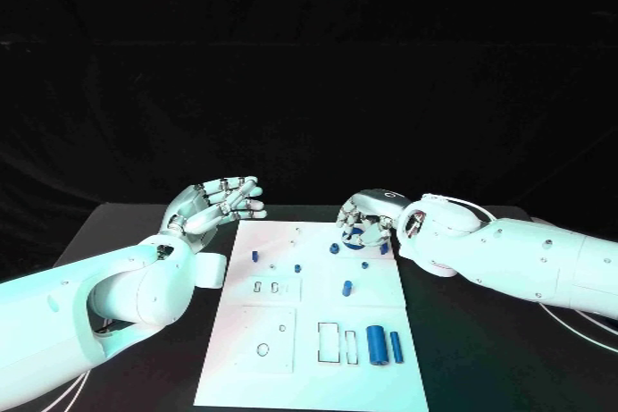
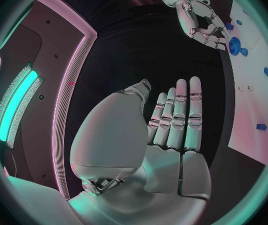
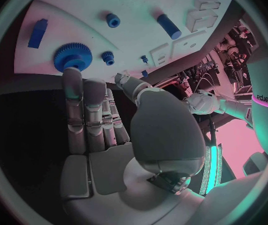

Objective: Assemble the parts on the task board

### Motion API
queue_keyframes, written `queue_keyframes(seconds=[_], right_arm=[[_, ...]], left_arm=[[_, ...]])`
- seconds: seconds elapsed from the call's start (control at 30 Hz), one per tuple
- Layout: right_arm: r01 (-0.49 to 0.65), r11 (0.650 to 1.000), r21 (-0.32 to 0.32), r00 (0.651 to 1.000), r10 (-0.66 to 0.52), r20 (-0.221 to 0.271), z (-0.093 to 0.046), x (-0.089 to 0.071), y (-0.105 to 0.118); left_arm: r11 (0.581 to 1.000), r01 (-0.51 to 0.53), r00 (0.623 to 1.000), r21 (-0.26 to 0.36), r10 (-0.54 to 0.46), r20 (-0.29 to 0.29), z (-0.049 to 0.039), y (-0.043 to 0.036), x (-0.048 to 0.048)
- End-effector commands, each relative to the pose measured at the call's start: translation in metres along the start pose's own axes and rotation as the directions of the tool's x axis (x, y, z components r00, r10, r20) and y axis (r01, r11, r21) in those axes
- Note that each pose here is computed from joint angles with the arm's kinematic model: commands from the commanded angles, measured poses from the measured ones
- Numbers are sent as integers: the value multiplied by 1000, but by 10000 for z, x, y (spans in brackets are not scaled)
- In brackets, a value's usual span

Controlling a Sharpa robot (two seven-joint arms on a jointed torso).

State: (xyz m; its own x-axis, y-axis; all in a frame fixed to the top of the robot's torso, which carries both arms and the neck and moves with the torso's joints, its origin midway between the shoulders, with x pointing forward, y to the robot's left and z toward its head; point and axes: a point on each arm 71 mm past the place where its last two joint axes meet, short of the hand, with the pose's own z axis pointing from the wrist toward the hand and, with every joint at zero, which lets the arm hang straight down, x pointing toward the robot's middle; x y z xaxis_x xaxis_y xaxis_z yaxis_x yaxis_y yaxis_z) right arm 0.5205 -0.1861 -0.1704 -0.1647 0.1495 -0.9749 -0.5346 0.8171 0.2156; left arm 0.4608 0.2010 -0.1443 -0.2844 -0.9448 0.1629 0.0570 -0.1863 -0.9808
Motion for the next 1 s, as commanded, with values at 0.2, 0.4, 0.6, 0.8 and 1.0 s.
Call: queue_keyframes(seconds=[0.2,0.4,0.6,0.8,1.0], right_arm=[[133,991,6,991,-133,-22,49,35,62],[152,988,5,988,-152,-40,62,66,82],[167,986,9,984,-166,-64,65,94,84],[172,985,3,982,-171,-79,69,115,106],[175,985,2,980,-174,-93,83,146,108]], left_arm=[[1000,16,999,1,-16,-38,0,-33,45],[1000,17,999,-4,-17,-39,11,-26,41],[1000,16,999,-8,-17,-39,17,-21,30],[1000,16,999,-12,-16,-38,19,-18,22],[1000,15,999,-15,-16,-37,21,-15,17]])
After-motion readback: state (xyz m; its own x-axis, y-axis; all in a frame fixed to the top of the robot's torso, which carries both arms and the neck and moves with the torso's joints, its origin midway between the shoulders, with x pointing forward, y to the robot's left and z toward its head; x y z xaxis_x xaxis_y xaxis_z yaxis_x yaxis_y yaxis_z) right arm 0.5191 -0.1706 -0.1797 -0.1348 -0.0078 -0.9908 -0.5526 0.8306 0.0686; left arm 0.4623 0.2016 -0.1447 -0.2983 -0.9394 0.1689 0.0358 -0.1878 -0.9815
